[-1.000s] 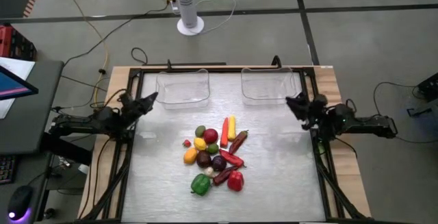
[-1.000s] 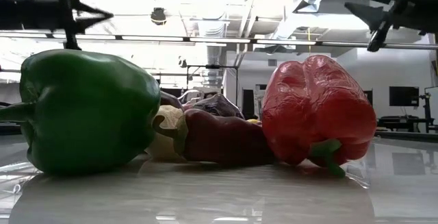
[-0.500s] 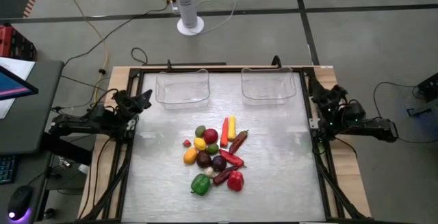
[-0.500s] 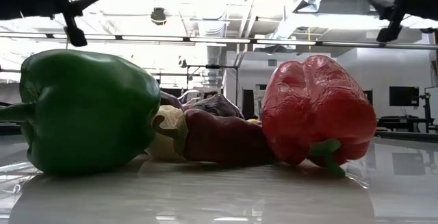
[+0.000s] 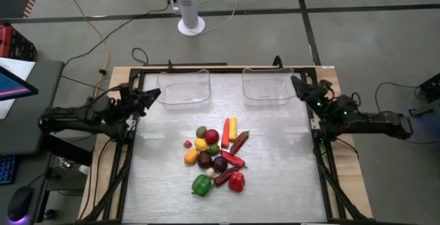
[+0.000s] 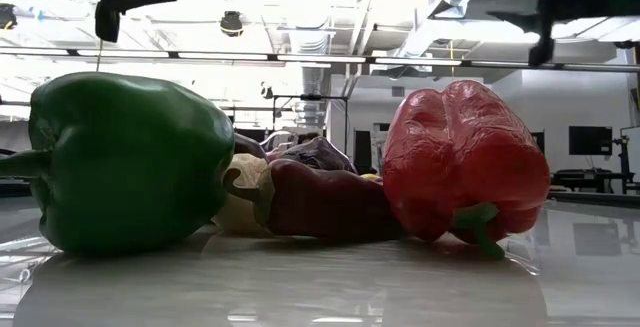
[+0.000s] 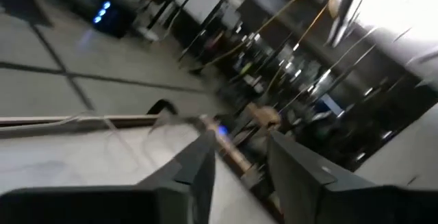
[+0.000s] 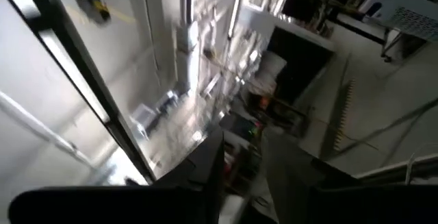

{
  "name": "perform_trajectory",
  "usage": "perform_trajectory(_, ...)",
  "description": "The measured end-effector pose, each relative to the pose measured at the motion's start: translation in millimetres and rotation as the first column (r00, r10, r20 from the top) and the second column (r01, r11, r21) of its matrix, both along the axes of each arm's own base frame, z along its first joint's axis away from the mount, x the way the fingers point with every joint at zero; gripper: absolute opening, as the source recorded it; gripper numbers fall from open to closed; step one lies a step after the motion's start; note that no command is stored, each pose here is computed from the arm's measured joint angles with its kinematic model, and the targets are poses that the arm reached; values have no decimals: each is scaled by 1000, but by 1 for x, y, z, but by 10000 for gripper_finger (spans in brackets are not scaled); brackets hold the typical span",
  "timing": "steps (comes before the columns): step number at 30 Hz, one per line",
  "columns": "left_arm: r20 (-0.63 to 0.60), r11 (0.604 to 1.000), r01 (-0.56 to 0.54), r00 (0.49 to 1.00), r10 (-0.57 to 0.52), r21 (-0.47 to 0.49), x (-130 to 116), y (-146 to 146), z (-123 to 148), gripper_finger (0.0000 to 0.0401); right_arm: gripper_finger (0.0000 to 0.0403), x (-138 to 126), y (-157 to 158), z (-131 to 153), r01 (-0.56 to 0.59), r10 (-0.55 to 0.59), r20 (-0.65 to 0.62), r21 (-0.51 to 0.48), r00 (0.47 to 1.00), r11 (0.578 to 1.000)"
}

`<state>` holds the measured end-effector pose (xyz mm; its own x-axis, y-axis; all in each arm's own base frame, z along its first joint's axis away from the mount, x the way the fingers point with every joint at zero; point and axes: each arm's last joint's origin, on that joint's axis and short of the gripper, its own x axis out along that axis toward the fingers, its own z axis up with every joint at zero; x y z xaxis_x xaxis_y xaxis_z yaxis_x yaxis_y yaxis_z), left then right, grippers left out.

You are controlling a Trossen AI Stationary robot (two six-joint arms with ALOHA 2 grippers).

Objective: Sort produce into baskets
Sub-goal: Put the dark red chili pepper into the right transparent bin

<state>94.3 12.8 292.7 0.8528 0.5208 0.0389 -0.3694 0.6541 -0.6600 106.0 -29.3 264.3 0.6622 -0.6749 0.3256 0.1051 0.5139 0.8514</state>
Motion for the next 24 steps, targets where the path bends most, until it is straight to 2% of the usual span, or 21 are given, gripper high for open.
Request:
perform_trajectory(3,-67,1000,7,998,-5,16,2,0,8,145,124,15,-1,15,-30,27,-67,-40,997,999)
perform_trajectory(7,-78,997,58,996,-54,43,6,-2,15,152,124,38,0,30,-111,70,-236,-166,969,980)
perform_trajectory(9,-83,995,91,993,-87,42,8,-2,15,153,124,49,0,34,-179,105,-334,-200,937,963)
perform_trajectory(12,-88,985,168,982,-164,37,10,-5,14,153,124,70,1,40,-298,185,-479,-172,858,939)
perform_trajectory(14,-96,976,215,973,-211,34,11,-6,13,153,124,85,2,42,-378,245,-582,-117,775,918)
perform_trajectory(17,-119,966,258,960,-254,26,11,-7,11,153,139,106,7,43,-453,301,-731,-13,613,891)
perform_trajectory(20,-161,964,267,952,-262,11,11,-7,6,153,174,125,14,43,-525,348,-843,94,410,846)
perform_trajectory(24,-217,967,256,944,-249,2,10,-7,1,153,240,146,22,36,-595,376,-917,228,136,770)
